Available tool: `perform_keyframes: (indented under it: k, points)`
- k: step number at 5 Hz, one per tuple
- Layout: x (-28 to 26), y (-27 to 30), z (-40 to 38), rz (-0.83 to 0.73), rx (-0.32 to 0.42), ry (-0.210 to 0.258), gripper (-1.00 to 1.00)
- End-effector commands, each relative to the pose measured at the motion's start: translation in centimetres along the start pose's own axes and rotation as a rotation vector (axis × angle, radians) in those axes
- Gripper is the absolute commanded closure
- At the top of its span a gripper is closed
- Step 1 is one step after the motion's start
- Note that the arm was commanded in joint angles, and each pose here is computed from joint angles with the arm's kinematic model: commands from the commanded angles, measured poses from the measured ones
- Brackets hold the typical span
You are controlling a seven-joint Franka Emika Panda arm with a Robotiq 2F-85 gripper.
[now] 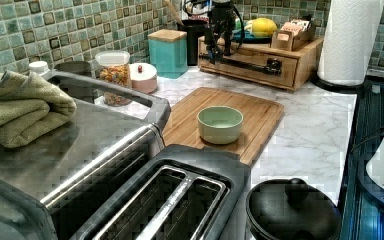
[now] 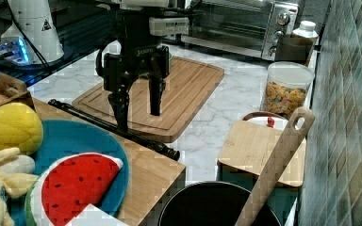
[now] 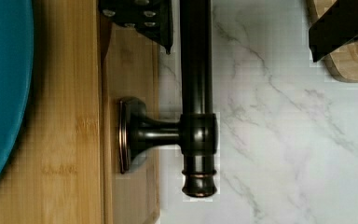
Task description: Open the drawer.
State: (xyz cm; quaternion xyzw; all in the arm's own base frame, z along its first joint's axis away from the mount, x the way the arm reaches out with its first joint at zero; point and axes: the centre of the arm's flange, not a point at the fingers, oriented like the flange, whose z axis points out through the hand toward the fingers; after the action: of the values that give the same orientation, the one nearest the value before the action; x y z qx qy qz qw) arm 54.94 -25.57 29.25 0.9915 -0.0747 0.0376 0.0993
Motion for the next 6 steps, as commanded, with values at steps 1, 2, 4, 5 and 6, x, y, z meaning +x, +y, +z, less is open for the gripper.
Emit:
perform_keyframes:
  k: [1,2,4,5,6]
  points:
    - [-1.0,3.8,5.0,0.025,0.013,-0.041,-1.00]
    - [-1.9,2.8,5.8,0.049,0.003,-0.054,-1.00]
    - [-1.6,1.8,6.9,0.036,0.021,-0.075,-1.00]
    - [-1.4,0.4,7.0,0.051,0.034,-0.079,-1.00]
    - [-1.4,-2.0,6.4,0.049,0.093,-0.100,-1.00]
